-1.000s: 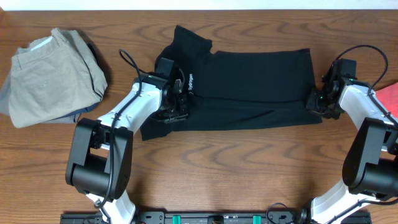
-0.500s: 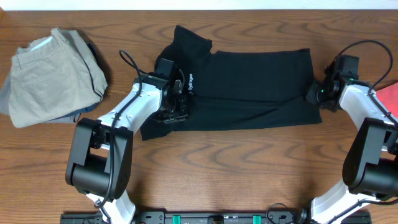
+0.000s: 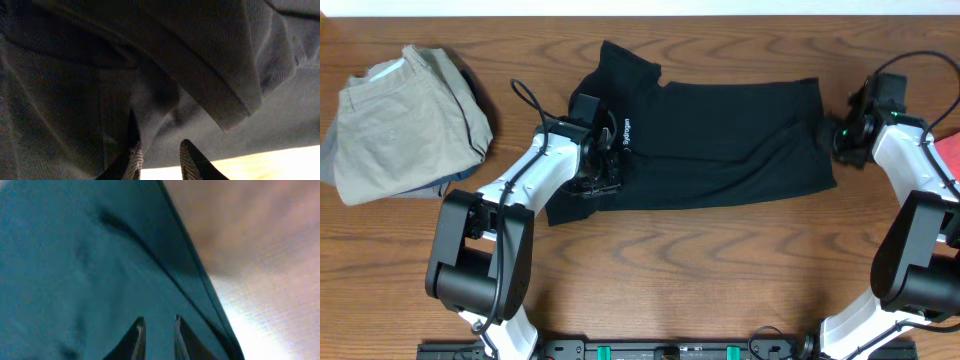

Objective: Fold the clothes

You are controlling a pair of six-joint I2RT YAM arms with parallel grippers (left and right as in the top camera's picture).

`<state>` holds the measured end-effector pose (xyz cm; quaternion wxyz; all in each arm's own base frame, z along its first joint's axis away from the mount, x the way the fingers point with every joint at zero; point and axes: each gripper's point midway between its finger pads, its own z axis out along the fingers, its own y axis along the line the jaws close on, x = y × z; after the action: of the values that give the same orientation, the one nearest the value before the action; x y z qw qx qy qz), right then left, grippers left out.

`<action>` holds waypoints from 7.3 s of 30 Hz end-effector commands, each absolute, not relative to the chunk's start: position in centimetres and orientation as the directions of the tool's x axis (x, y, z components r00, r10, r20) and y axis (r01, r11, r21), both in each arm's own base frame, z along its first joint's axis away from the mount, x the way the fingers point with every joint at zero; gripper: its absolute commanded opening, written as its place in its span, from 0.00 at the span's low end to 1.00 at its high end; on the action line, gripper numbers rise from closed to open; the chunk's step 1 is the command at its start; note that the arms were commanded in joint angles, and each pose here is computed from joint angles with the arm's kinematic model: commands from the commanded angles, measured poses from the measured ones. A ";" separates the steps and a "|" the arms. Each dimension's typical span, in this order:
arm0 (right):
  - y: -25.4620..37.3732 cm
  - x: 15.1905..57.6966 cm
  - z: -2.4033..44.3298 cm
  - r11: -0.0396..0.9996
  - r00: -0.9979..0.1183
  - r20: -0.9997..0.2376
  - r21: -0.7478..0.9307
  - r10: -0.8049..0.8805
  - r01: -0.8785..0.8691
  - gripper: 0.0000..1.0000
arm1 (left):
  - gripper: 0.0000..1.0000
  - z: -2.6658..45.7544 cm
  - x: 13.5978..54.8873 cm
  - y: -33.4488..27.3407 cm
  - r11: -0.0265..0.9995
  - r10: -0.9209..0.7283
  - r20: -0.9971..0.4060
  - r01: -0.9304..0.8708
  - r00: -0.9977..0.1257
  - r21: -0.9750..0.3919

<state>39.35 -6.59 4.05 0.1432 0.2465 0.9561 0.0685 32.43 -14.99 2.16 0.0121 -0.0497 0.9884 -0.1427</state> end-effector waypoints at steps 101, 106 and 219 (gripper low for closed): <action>-12.0 27.3 -0.6 0.765 -0.793 -0.047 -0.235 0.608 0.600 0.01 | 0.28 1.0 30.2 -11.7 0.975 -0.199 0.059 -0.204 -0.978 -0.090; -13.1 25.6 -0.4 0.733 -0.762 -0.010 -0.268 0.647 0.625 0.01 | 0.28 0.8 29.9 -11.1 0.969 -0.239 0.059 -0.242 -0.969 -0.057; 14.7 29.9 4.1 0.759 -0.892 -0.143 0.478 -0.428 -0.441 0.09 | 0.61 -1.7 31.1 -19.4 0.946 0.239 -0.061 0.246 -0.969 -0.211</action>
<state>29.98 14.26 4.21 0.0097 -0.2073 0.9430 0.2601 31.83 -21.72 0.64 0.0384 0.1362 0.9765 -0.1625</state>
